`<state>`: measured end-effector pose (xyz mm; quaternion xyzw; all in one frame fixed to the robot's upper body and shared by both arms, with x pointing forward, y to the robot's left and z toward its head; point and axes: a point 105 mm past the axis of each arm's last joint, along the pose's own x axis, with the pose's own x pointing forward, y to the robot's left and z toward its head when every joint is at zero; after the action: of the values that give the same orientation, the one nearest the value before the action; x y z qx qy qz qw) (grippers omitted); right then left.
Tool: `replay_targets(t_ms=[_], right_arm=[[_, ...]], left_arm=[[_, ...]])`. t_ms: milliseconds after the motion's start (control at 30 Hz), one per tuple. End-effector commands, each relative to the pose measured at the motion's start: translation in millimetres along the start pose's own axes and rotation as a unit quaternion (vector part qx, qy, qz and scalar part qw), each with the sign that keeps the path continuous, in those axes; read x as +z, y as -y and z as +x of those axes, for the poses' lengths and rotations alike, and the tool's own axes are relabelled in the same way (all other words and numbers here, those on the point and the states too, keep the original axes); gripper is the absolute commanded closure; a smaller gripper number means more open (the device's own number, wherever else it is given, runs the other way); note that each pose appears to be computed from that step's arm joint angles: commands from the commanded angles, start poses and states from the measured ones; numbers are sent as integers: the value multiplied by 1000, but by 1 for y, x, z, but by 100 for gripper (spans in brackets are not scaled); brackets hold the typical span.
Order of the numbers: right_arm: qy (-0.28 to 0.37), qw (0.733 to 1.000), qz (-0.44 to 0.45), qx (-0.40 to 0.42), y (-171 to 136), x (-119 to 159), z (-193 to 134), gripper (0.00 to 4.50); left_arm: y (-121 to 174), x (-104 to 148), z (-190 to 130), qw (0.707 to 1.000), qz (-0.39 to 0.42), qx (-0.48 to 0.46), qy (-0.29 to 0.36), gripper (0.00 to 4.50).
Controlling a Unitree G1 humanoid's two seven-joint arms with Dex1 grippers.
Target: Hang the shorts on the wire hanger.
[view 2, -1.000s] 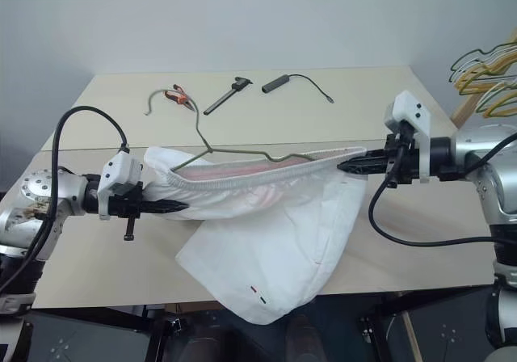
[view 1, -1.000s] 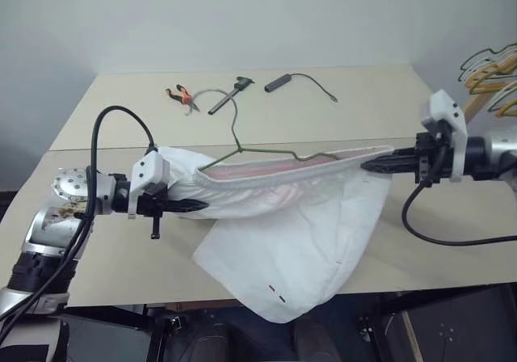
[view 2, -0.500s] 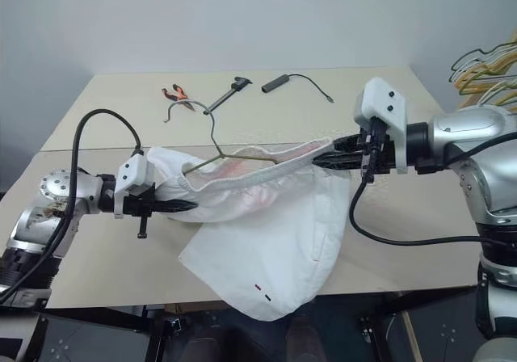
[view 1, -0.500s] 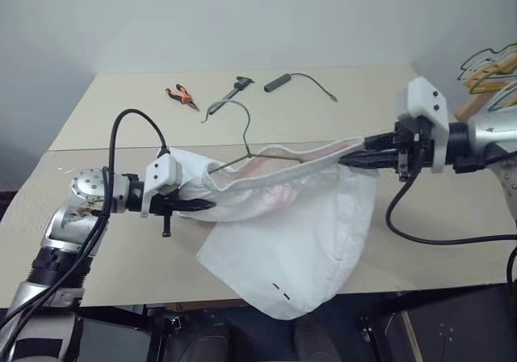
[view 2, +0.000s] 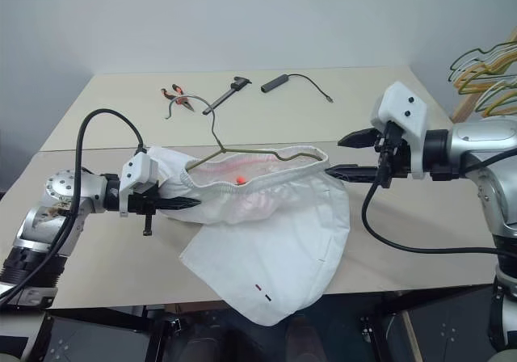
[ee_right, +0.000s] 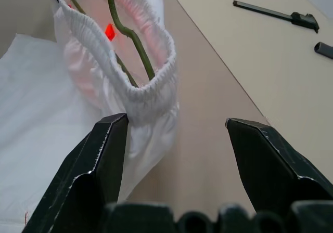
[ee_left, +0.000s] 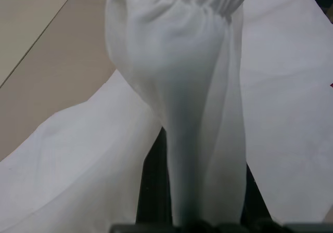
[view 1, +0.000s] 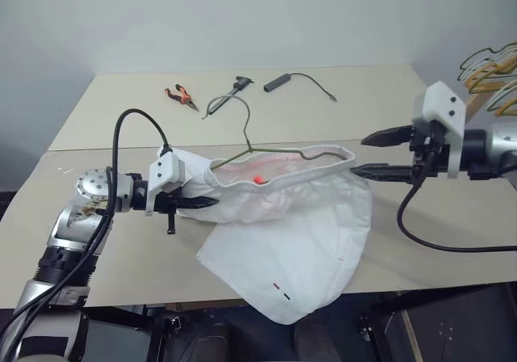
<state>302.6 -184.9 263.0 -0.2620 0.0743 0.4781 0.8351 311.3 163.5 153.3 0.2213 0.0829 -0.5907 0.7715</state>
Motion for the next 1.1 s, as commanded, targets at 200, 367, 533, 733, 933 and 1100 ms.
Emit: replay_targets(t_ms=[200, 367, 533, 733, 933, 1100], right_arm=[[101, 991, -71, 48, -20, 62, 14, 99], [120, 987, -68, 82, -32, 72, 34, 99], [129, 983, -71, 111, -44, 79, 52, 99], [135, 980, -66, 128, -53, 86, 69, 99], [129, 979, -32, 157, -69, 86, 103, 99], [125, 978, -13, 168, -78, 84, 123, 189]], left_arm=[[-1, 6, -4, 999, 39, -16, -19, 450], [-6, -1, -6, 996, 64, -14, -67, 450], [-10, -6, -7, 992, 77, -10, -96, 450], [-14, -6, -7, 992, 80, 1, -100, 450], [-15, -3, -4, 992, 82, 0, -95, 450], [-15, -2, -3, 992, 83, 1, -90, 450]])
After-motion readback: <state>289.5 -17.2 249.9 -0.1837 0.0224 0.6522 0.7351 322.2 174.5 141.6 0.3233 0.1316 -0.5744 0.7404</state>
